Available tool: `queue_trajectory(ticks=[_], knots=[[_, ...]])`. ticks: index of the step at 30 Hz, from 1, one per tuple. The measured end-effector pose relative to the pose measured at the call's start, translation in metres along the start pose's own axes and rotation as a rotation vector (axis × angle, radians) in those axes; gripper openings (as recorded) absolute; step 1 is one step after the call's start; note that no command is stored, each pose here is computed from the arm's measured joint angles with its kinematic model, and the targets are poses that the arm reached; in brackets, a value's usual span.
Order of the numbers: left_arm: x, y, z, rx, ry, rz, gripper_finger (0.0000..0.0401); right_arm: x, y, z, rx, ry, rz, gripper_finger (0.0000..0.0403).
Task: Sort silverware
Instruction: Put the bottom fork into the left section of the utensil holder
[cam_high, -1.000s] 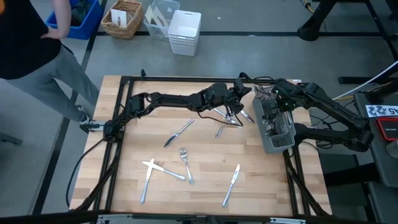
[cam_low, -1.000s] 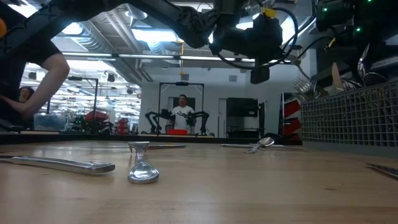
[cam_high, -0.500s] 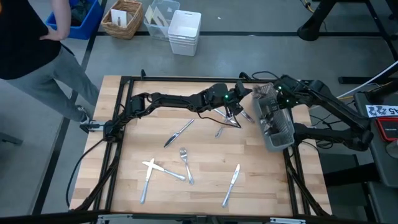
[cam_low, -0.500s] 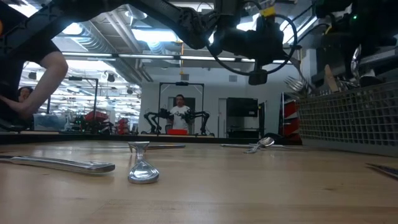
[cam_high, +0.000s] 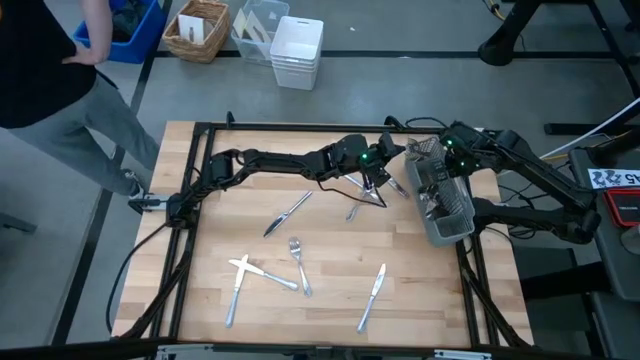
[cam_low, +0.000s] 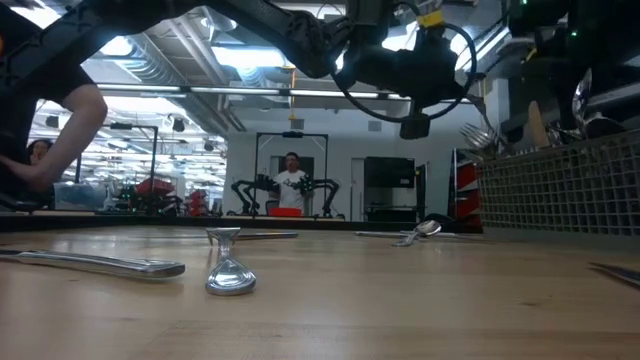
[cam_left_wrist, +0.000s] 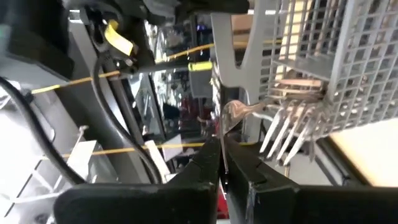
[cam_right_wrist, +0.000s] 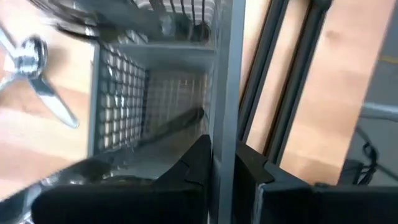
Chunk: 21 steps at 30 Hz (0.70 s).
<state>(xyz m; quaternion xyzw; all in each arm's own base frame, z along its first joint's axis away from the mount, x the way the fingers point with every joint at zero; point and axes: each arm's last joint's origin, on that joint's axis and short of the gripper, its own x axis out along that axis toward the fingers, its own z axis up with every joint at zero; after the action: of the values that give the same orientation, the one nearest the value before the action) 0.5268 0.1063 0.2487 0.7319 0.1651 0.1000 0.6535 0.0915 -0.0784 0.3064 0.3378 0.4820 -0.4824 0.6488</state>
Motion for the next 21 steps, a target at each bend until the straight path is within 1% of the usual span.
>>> queue_trajectory(ticks=[2, 6, 12, 14, 16, 21], knots=[[-0.0003, -0.0008, 0.0012, 0.003, -0.02, -0.013, 0.0, 0.0049, 0.0001, -0.0032, -0.008, 0.041, 0.008, 0.0044], [-0.0004, -0.0023, 0.0017, 0.006, -0.035, -0.028, 0.0, 0.0095, 0.0011, -0.004, -0.01, 0.053, 0.011, 0.0044], [-0.0004, -0.0031, 0.0024, 0.007, -0.043, -0.034, 0.0, 0.0104, 0.0023, -0.0048, -0.009, 0.082, 0.05, 0.0044], [-0.0003, -0.0036, 0.0025, 0.007, -0.044, -0.036, 0.0002, 0.0105, 0.0025, -0.005, -0.032, 0.086, 0.056, 0.0044], [-0.0003, -0.0036, 0.0028, -0.013, -0.046, -0.037, 0.0008, 0.0105, 0.0025, -0.005, -0.057, 0.086, 0.058, 0.0044], [-0.0004, -0.0035, 0.0033, -0.099, -0.048, -0.037, 0.0035, 0.0105, 0.0023, -0.0052, -0.062, 0.087, 0.056, 0.0044]])
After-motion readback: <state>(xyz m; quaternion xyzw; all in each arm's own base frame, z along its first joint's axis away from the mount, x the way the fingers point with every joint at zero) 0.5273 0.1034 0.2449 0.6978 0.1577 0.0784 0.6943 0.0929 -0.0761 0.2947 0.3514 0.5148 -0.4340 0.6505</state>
